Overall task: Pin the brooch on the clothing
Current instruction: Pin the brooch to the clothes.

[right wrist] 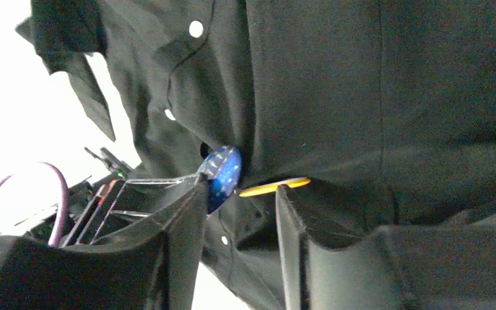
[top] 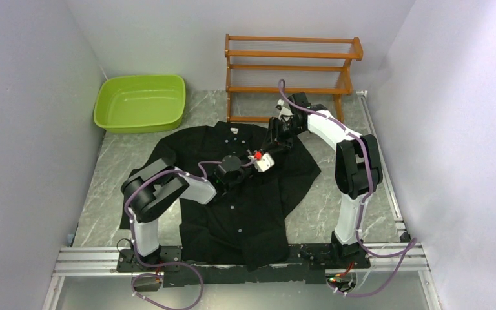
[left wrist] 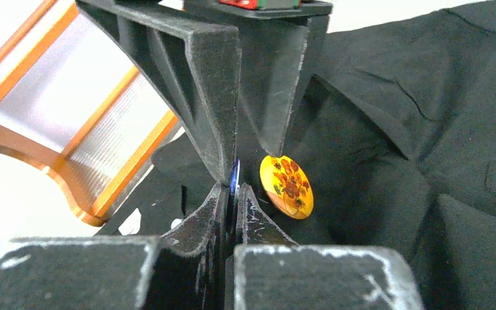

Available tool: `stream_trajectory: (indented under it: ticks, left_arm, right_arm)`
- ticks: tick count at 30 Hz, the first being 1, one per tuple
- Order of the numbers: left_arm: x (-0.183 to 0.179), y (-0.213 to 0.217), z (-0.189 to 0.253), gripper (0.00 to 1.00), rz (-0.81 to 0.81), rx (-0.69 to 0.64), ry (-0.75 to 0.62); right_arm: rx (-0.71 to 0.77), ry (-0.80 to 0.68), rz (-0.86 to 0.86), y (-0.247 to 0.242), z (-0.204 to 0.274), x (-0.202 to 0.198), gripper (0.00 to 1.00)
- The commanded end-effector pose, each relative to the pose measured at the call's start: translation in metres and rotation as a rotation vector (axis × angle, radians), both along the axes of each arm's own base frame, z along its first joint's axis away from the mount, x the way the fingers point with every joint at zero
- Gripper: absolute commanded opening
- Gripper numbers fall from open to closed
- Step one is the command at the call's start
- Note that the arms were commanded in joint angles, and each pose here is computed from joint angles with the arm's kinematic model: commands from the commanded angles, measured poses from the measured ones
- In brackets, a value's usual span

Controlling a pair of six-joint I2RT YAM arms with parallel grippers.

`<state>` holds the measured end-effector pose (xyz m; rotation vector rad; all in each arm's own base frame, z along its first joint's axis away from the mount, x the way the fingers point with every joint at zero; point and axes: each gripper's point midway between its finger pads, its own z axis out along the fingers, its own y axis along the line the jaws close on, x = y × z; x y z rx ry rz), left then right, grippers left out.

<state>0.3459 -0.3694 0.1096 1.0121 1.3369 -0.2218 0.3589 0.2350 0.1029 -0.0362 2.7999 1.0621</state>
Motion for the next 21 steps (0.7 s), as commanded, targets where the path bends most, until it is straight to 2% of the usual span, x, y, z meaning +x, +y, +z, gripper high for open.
stream_trajectory:
  ticks: [1, 4, 7, 15, 21]
  left_arm:
    - [-0.011, 0.0, 0.027, 0.03, -0.03, -0.106, 0.045]
    - [-0.012, 0.005, 0.038, 0.03, -0.018, -0.139, 0.069]
    - [-0.014, 0.009, 0.045, 0.03, -0.037, -0.171, 0.124]
    - [-0.023, 0.022, 0.066, 0.03, -0.074, -0.296, 0.229]
    - [-0.029, 0.03, 0.078, 0.03, -0.082, -0.401, 0.26]
  right_arm:
    - [0.154, -0.204, 0.09, 0.02, 0.064, 0.002, 0.56]
    - [0.165, -0.276, 0.071, 0.016, 0.081, 0.006, 0.69]
    - [0.169, -0.362, 0.032, 0.007, 0.096, 0.011, 0.78]
    - [0.215, -0.624, 0.005, -0.011, 0.125, 0.006, 0.81]
    - [0.322, -0.715, 0.016, -0.014, 0.12, -0.011, 0.81]
